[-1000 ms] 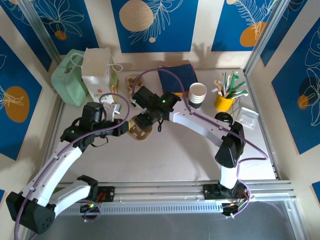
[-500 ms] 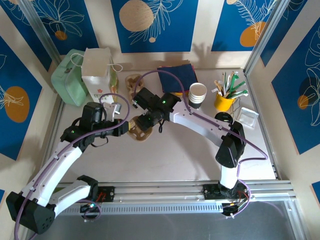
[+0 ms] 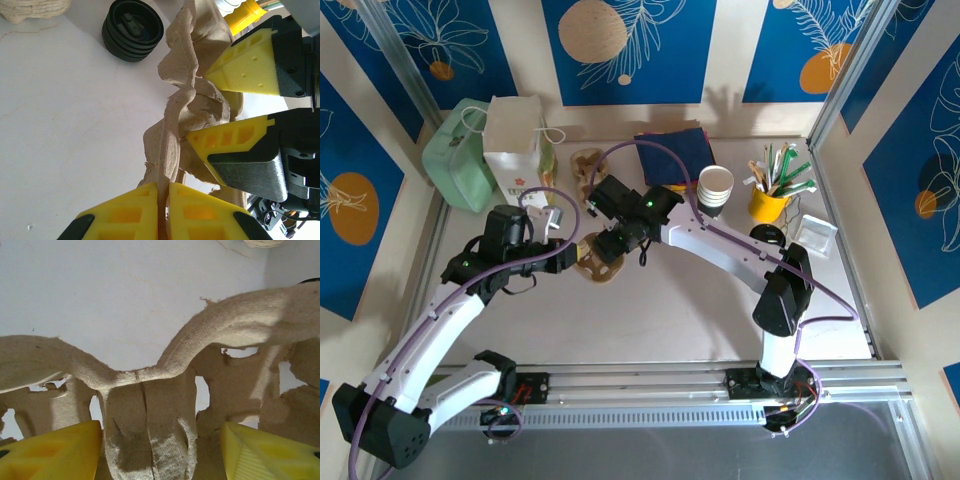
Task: Pack the takeout coffee
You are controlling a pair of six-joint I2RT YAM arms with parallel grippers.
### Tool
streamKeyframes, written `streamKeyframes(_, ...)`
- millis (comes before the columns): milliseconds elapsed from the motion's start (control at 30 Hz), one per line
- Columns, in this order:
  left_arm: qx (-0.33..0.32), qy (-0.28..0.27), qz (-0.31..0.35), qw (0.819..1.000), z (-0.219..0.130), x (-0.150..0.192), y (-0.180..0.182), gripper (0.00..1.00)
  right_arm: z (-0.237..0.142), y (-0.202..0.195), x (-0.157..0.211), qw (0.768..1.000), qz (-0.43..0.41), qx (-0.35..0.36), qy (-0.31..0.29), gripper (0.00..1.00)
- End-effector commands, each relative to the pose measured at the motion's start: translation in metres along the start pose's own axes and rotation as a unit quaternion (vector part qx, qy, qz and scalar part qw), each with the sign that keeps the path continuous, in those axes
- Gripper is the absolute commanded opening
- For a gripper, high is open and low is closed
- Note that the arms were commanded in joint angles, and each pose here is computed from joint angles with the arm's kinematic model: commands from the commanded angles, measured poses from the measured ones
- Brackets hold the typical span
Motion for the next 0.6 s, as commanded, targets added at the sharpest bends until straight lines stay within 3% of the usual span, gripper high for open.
streamKeyframes(0, -0.001, -0.011, 0.009, 1.000, -0.0055, -0.0004, -0.0009, 0.11, -0.0082, -0.0034, 0.0044, 1.000, 0.007, -0.010, 0.004, 0.63)
streamKeyframes(400, 0.002, -0.014, 0.005, 1.000, -0.0054, -0.0009, -0.0013, 0.12, -0.0023, -0.0026, 0.0033, 1.000, 0.011, -0.017, 0.007, 0.57)
streamKeyframes(567, 0.007, -0.016, 0.003, 1.000, -0.0056, -0.0017, -0.0022, 0.12, -0.0028, -0.0031, 0.0020, 1.000, 0.016, -0.023, 0.006, 0.49)
Point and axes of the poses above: each hand's point on the last joint's axis, 136 mm out from that joint toward the fingers, its own z axis out along the fingers, its own y axis along the line the jaws close on, x = y × z, the point moved 10 cm from there along -z, back along the fingers, and after that the axes turned 7 degrees about z, right-handed, at the moved point
